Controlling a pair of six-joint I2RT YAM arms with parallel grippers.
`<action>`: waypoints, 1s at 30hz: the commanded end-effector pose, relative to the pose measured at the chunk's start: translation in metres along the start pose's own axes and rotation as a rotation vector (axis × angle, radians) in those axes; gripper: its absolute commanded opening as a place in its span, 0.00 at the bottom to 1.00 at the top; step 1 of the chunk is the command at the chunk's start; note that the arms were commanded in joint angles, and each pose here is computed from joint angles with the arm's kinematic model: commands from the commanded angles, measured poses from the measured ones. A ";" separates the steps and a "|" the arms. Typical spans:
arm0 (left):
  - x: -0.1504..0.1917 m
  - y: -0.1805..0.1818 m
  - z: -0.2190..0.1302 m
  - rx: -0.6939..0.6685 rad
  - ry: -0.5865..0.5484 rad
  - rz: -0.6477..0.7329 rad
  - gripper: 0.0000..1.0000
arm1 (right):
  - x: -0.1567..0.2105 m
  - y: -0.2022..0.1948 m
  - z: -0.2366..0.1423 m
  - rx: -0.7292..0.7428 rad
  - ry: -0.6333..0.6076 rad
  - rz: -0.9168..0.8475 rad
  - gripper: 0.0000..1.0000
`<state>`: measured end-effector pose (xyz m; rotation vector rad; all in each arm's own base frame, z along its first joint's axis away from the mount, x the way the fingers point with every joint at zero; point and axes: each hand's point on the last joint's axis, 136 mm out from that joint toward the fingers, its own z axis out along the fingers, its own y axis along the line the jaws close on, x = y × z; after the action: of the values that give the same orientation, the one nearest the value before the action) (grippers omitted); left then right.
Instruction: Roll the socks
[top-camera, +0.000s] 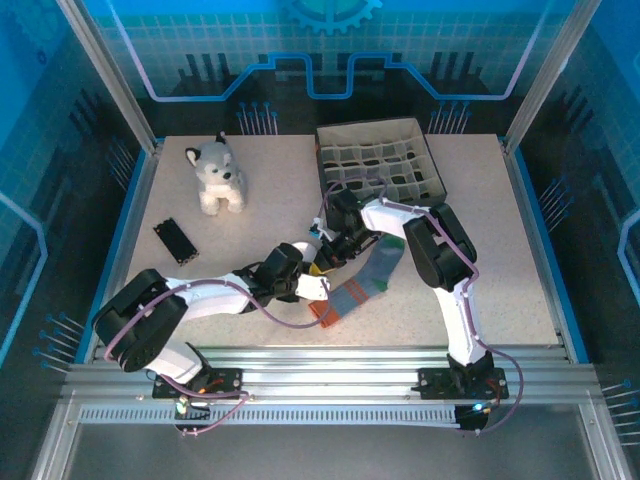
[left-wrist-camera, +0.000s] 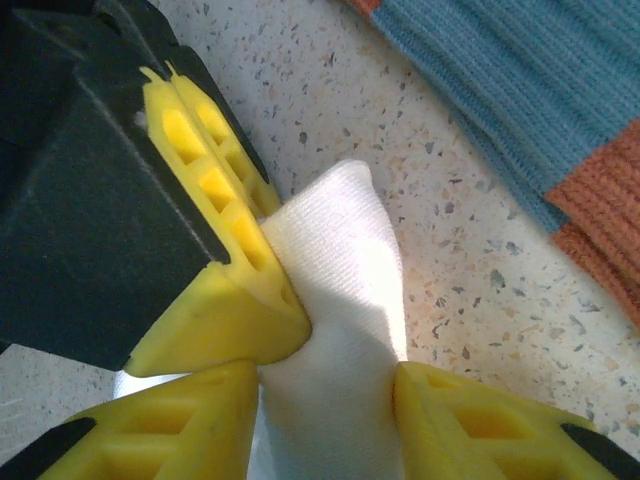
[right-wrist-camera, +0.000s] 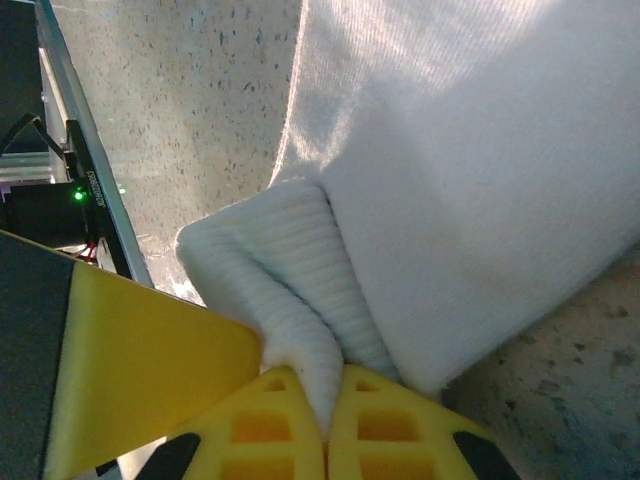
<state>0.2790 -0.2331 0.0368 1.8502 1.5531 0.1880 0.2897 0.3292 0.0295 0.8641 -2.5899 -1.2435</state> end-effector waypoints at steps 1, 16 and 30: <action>0.011 -0.012 0.006 0.036 0.057 0.035 0.42 | 0.030 -0.050 0.012 0.148 0.108 0.116 0.00; 0.039 -0.037 0.022 0.151 0.210 0.037 0.29 | 0.034 -0.049 0.012 0.132 0.121 0.132 0.00; 0.022 -0.045 -0.002 0.462 0.046 -0.229 0.00 | 0.014 -0.003 -0.049 0.126 -0.159 0.012 0.35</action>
<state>0.2964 -0.2323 0.0345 1.8927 1.7283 0.0279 0.2856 0.2988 0.0419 0.8184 -2.7238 -1.1919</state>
